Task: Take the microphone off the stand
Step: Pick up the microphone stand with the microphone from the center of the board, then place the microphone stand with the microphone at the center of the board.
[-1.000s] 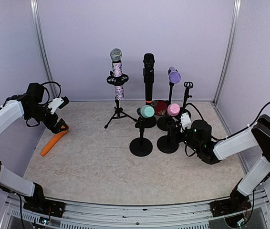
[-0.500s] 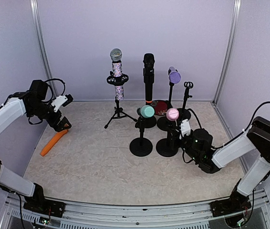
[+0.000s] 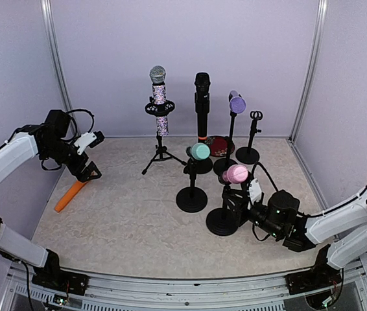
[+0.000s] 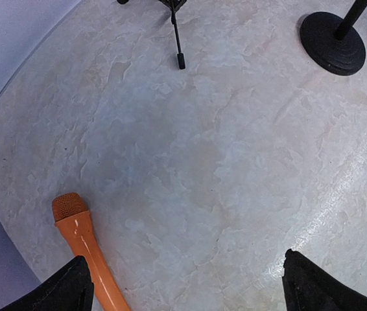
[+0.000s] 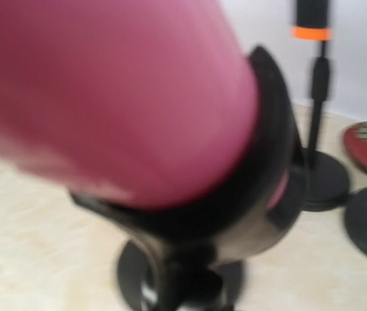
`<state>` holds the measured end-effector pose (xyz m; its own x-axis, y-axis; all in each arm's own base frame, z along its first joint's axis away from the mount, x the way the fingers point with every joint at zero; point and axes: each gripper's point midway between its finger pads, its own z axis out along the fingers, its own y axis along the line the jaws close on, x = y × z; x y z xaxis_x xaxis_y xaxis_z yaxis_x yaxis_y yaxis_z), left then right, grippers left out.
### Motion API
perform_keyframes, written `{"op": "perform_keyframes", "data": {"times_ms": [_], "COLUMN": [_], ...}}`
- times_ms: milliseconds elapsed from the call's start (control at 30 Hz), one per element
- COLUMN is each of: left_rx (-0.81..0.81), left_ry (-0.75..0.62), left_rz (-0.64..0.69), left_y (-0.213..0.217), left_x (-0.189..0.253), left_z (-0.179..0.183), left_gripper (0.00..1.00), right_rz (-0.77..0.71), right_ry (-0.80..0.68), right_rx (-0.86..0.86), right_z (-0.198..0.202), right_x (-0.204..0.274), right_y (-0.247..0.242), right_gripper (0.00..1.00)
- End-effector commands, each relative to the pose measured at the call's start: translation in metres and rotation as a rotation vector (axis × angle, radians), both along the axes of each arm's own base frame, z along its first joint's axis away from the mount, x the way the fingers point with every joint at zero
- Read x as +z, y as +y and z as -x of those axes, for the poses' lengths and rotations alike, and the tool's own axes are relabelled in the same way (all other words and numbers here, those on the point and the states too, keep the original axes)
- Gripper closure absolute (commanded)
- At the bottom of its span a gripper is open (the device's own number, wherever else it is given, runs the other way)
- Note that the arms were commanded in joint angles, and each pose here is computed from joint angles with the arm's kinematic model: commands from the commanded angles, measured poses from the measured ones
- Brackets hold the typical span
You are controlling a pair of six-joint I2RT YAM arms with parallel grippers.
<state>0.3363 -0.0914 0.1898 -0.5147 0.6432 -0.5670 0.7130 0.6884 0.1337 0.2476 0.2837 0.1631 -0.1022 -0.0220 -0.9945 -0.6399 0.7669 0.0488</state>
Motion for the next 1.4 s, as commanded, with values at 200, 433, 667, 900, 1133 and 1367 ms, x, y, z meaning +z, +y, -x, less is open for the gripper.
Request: {"op": "perform_keyframes", "data": {"times_ms": [200, 433, 667, 900, 1133, 1367], "left_rx": [-0.032, -0.042, -0.072, -0.108, -0.129, -0.231], "left_ry": [-0.021, -0.015, -0.012, 0.0, 0.016, -0.016], "left_rz": [0.041, 0.047, 0.065, 0.126, 0.25, 0.282], "left_y": [-0.01, -0.012, -0.016, -0.025, -0.043, -0.06], "left_x": [0.018, 0.02, 0.022, 0.029, 0.033, 0.042], "left_z": [0.008, 0.015, 0.031, 0.047, 0.055, 0.06], "left_gripper": [0.01, 0.01, 0.01, 0.01, 0.01, 0.01], "right_rz": [-0.103, -0.157, -0.211, -0.216, -0.146, -0.131], "right_ry": [-0.074, -0.162, -0.249, -0.261, -0.191, -0.192], "right_rx": [0.181, 0.315, 0.388, 0.387, 0.394, 0.357], "right_z": [0.04, 0.039, 0.022, 0.002, -0.007, -0.005], "right_x": [0.042, 0.067, 0.081, 0.058, 0.013, 0.026], "right_y": [0.067, 0.142, 0.217, 0.267, 0.29, 0.269], "right_gripper": [1.0, 1.0, 1.0, 1.0, 0.77, 0.38]}}
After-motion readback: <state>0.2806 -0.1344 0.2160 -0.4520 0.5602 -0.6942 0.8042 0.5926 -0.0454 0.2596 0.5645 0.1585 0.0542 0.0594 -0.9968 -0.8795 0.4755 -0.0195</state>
